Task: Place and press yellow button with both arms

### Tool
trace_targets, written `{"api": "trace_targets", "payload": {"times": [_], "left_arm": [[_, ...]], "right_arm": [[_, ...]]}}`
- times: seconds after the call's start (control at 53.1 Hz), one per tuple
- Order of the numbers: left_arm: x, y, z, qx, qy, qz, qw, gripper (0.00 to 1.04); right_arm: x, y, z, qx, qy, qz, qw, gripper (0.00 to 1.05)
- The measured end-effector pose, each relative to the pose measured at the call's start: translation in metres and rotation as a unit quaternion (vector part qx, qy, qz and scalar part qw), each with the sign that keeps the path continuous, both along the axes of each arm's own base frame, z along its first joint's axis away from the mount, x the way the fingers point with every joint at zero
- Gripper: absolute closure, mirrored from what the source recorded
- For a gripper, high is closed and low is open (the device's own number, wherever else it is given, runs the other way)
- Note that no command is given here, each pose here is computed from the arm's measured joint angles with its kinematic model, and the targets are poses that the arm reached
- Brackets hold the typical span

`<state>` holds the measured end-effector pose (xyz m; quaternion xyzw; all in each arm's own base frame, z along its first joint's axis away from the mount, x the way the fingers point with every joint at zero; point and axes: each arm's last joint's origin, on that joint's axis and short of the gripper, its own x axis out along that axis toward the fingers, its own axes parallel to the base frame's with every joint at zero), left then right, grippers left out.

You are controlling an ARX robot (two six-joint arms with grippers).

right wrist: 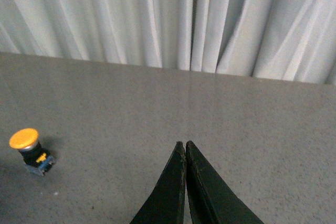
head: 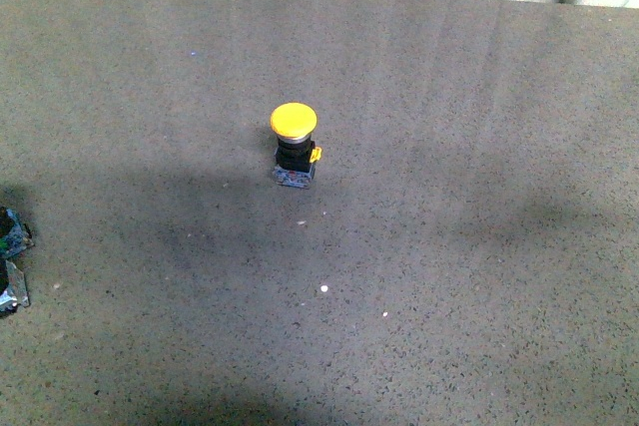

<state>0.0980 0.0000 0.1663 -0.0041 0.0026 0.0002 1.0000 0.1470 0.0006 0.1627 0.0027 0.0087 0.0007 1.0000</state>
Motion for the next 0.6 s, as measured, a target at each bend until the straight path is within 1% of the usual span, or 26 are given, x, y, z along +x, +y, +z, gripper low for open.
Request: {"api": "trace_targets", "payload": {"times": [0.603], "left_arm": [[0.0, 0.0, 0.0, 0.0, 0.0, 0.0, 1.0, 1.03]], "right_arm": [[-0.025, 0.0, 0.01, 0.0, -0.017, 0.001, 1.0, 1.03]]}}
